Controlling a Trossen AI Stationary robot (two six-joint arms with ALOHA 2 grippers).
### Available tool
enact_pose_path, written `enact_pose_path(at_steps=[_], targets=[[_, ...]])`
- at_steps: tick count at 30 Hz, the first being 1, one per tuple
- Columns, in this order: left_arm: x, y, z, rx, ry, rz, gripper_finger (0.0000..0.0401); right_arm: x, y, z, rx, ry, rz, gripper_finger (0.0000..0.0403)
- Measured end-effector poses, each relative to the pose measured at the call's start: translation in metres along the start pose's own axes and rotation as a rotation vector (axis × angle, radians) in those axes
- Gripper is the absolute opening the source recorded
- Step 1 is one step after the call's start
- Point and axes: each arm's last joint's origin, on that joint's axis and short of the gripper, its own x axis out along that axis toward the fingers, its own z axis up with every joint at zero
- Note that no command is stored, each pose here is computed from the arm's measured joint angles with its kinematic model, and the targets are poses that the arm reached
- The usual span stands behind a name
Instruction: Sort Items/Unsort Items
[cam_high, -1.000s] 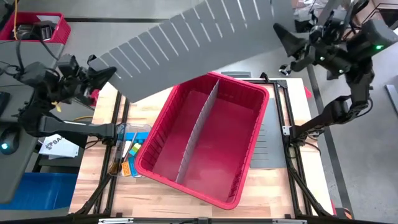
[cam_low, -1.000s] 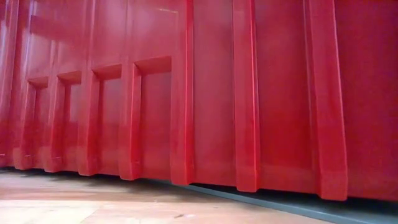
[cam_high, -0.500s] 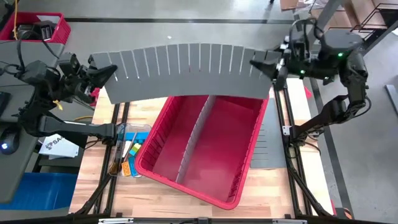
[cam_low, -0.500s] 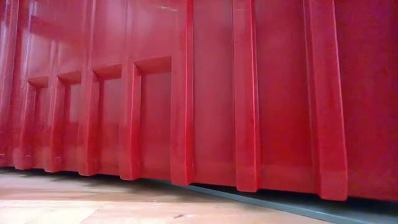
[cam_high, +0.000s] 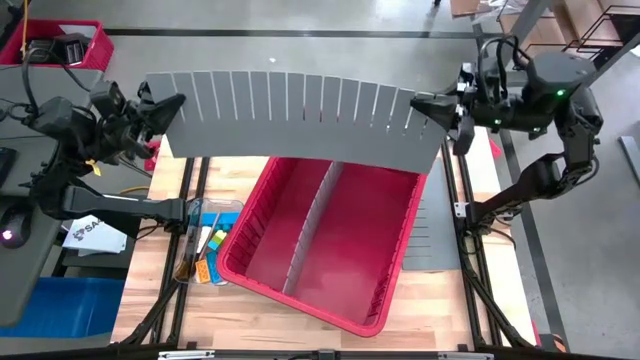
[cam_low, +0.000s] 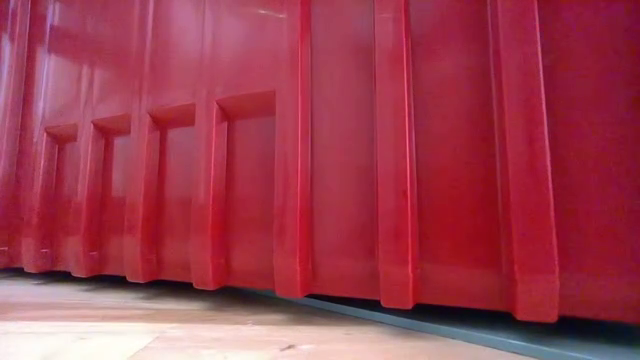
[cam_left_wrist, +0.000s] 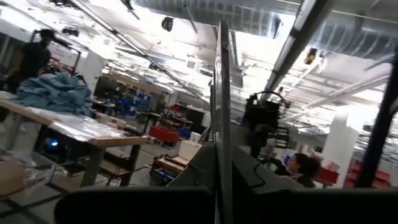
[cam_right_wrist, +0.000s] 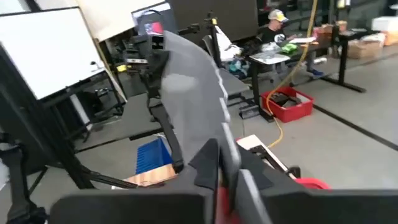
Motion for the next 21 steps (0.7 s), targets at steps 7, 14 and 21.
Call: enact_pose_path(at_steps=[7, 14, 21], targets=[[0.020, 0.000, -0.021, -0.065, 0.145, 0.020, 0.0003, -0.006, 0.011, 0.000, 0.045, -0.008, 0.066, 0.0003], [0.056, 0.006, -0.070, -0.018, 0.431, 0.119, 0.0051, -0.034, 0.020, -0.015, 0.138, 0.131, 0.115, 0.0001], [0.074, 0.014, -0.084, 0.163, 0.437, 0.272, 0.0129, -0.054, 0.027, -0.030, 0.214, 0.250, 0.078, 0.0001]])
